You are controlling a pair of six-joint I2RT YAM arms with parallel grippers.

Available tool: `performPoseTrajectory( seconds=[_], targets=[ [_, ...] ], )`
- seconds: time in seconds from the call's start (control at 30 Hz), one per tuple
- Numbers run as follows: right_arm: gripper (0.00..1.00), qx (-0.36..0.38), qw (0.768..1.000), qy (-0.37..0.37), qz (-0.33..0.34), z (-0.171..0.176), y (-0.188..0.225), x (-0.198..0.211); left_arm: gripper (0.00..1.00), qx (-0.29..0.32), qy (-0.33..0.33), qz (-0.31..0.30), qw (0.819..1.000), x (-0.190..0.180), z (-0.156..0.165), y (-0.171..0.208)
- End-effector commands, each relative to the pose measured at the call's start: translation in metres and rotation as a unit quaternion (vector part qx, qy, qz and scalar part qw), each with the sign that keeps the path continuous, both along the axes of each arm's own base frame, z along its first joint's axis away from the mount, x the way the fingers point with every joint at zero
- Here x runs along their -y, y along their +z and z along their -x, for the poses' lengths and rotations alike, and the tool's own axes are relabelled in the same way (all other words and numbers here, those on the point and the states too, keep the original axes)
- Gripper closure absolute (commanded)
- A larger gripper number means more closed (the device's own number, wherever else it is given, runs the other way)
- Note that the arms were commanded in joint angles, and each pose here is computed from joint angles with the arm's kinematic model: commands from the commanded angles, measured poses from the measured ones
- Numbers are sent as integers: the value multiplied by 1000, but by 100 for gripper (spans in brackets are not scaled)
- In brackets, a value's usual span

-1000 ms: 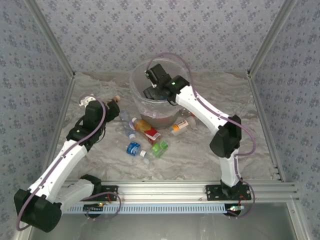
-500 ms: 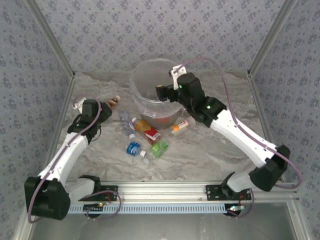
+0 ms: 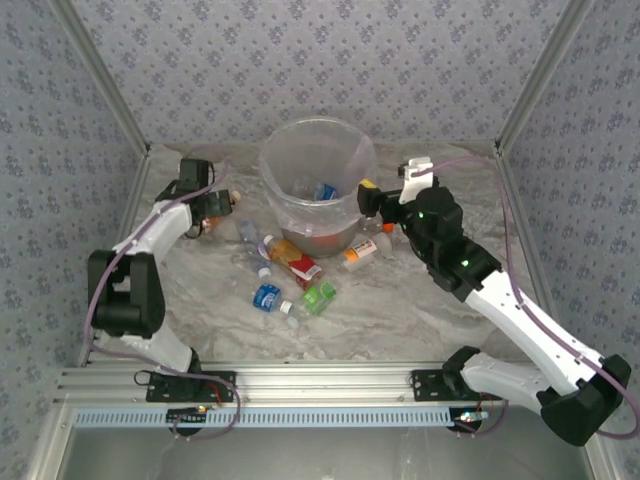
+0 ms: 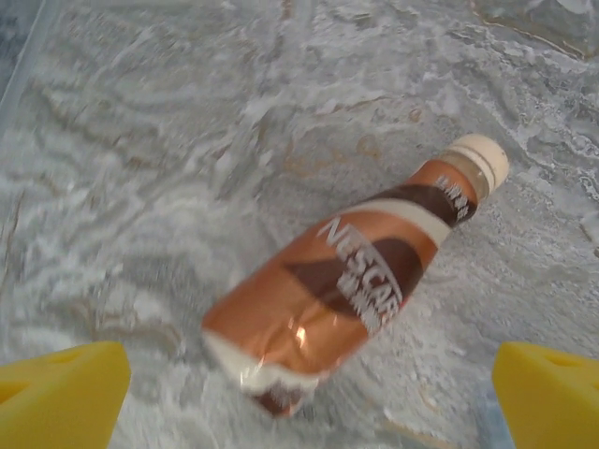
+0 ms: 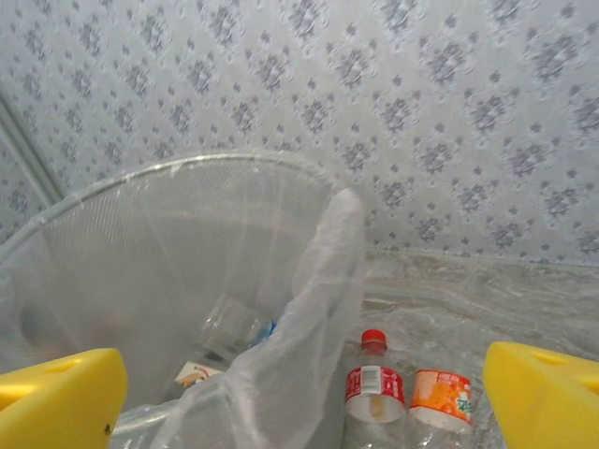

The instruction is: Put the plastic bottles in the bin

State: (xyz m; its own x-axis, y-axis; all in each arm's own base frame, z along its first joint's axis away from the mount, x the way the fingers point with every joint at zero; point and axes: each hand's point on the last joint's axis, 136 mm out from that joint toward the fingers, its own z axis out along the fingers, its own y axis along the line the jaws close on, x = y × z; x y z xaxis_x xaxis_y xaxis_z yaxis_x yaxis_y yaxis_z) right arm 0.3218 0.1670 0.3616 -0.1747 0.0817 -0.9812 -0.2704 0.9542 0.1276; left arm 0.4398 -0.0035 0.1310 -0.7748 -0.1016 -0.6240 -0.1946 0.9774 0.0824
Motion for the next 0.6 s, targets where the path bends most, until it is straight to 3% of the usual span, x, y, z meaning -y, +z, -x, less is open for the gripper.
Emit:
performPoseTrajectory(
  seconds=[0.0,0.27,0.43,0.57],
  targets=[
    [0,10,999,-22,-25,6,8,16,1,-57,-106,-32,992,7,-7,-6],
    [0,5,998,-48,-37,12,2,36,1,-154,-231,32,960,25,-22,-29],
    [0,0,998,-57,-39,13,0,43,1,-213,-272,21,938,18,-19,-49],
    [0,-4,997,-63,-41,13,-3,46,1,-216,-295,-7,931,9,-28,-62]
  ],
)
